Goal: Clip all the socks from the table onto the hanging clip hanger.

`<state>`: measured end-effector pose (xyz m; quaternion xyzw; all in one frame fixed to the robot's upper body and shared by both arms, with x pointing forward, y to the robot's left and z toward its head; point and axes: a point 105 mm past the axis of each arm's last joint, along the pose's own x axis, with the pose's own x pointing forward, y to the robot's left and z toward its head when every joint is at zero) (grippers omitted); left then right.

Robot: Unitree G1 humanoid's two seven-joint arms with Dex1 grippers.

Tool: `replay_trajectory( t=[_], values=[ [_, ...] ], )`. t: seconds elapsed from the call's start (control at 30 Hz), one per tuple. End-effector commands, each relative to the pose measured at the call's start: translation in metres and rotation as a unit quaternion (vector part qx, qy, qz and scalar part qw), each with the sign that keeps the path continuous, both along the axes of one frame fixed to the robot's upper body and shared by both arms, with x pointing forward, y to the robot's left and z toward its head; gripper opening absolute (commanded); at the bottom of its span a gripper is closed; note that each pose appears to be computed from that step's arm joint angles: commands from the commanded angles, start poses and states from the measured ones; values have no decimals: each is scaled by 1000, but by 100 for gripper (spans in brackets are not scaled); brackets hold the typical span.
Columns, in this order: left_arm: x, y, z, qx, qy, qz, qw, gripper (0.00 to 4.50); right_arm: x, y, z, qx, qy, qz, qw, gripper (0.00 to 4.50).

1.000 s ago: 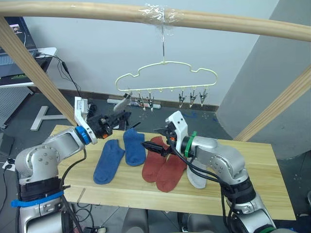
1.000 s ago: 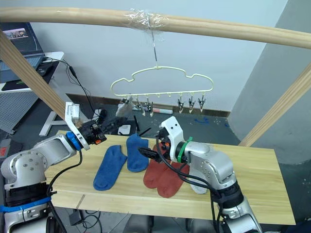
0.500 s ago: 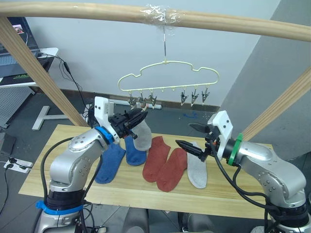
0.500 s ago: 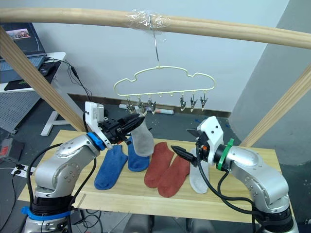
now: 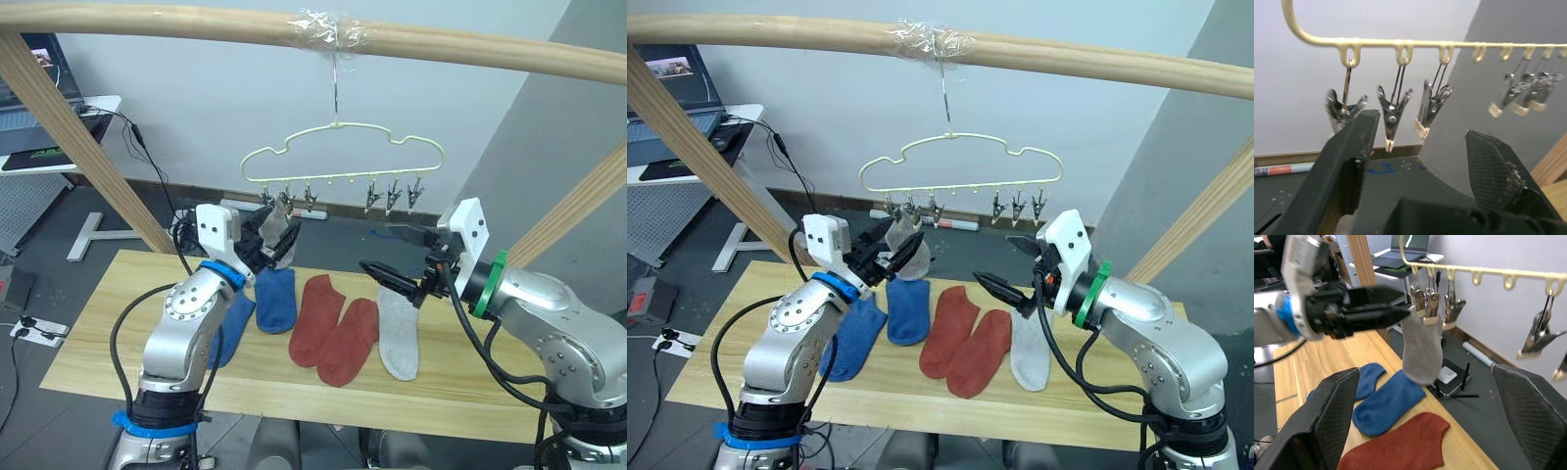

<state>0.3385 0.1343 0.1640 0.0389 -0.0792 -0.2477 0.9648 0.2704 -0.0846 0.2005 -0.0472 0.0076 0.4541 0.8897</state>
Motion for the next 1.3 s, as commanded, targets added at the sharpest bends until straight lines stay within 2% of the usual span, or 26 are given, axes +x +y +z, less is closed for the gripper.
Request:
replay_trajectory(
  t=[0.03,0.53,0.63,0.7,0.8,0.9,1.3],
  values=[
    [5,-8,6,-5,-23,4,1000,310,-7,1,21,13,-44,20,999,450],
    [13,-12,9,-24,-45,43,998,310,-8,-3,30,15,-53,24,998,450],
    [14,-10,8,-24,-45,46,998,253,-8,-4,30,14,-53,23,998,450],
    [16,-8,8,-23,-45,56,997,198,-8,-4,30,13,-54,23,998,450],
    [18,-9,10,-30,-45,57,997,198,-7,-4,30,14,-54,22,998,450],
    [18,-9,11,-30,-47,62,997,145,-7,-4,31,16,-54,21,998,450],
    [25,-5,14,-38,-46,76,995,145,-6,-5,32,18,-54,18,998,450]
  ],
)
